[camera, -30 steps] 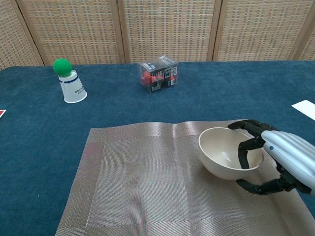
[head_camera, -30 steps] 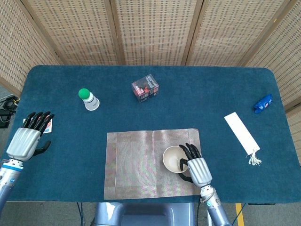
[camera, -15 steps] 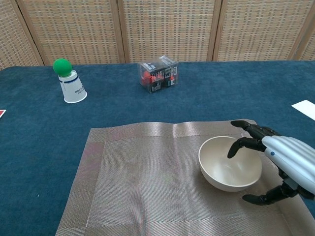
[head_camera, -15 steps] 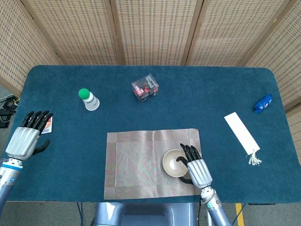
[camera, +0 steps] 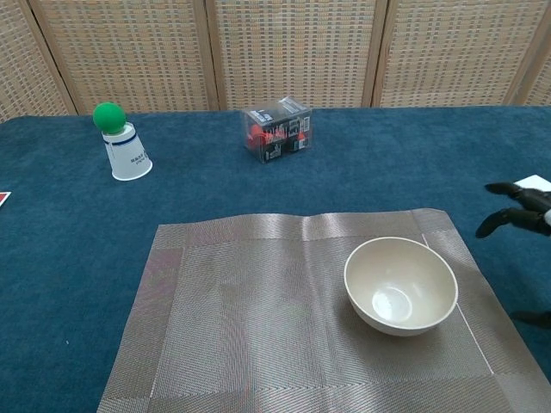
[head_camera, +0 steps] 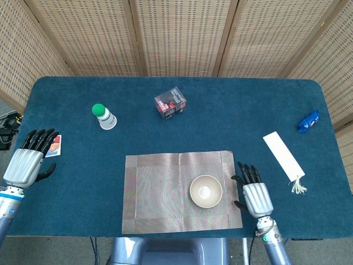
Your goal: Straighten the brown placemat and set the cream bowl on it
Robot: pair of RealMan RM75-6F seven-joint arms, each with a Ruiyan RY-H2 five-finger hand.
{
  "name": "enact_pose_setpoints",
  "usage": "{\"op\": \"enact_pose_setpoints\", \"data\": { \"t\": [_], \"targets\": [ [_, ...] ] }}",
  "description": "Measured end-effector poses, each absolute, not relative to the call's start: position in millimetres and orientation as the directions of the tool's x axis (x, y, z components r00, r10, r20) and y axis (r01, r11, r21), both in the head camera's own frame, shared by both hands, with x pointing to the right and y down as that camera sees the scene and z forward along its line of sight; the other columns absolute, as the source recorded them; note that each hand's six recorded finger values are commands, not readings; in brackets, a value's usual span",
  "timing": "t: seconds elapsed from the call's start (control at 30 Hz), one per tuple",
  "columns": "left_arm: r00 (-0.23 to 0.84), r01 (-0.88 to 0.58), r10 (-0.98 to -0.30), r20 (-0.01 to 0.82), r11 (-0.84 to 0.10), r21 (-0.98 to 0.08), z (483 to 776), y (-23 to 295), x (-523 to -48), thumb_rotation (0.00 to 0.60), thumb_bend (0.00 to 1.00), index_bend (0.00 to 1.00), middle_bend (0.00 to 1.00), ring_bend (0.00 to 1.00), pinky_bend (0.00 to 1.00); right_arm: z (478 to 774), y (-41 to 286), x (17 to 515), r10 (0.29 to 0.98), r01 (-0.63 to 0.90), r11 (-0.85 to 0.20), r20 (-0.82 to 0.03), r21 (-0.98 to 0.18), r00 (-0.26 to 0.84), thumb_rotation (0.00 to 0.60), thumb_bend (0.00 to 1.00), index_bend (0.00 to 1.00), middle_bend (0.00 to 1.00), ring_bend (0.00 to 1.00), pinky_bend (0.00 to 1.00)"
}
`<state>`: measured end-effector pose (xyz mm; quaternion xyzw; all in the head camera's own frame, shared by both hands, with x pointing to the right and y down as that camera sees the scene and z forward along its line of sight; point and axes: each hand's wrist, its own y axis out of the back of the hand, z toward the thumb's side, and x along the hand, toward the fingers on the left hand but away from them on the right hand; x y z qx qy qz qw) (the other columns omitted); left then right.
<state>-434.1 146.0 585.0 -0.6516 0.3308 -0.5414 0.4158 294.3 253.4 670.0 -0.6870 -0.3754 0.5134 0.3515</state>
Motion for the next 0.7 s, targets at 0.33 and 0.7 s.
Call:
{"op": "enact_pose_setpoints", "data": {
  "t": [0.33, 0.7],
  "targets": [
    [0.194, 0.015, -0.875, 0.444, -0.449, -0.893, 584.7, 157.3, -435.1, 0.600, 0.39, 0.00, 0.00, 0.00, 0.00, 622.6, 219.1, 388.0, 0.933, 0.115, -0.360, -0.360, -0.926, 0.021, 0.600, 0.22, 0.26, 0.00, 0.00, 0.00],
    [0.169, 0.020, -0.869, 0.465, -0.468, -0.883, 588.7, 177.5, -441.0, 0.600, 0.34, 0.00, 0.00, 0.00, 0.00, 574.6, 213.2, 455.2, 0.953, 0.132, -0.276, -0.289, -0.952, -0.093, 0.600, 0.20, 0.20, 0.00, 0.00, 0.00]
  ]
}}
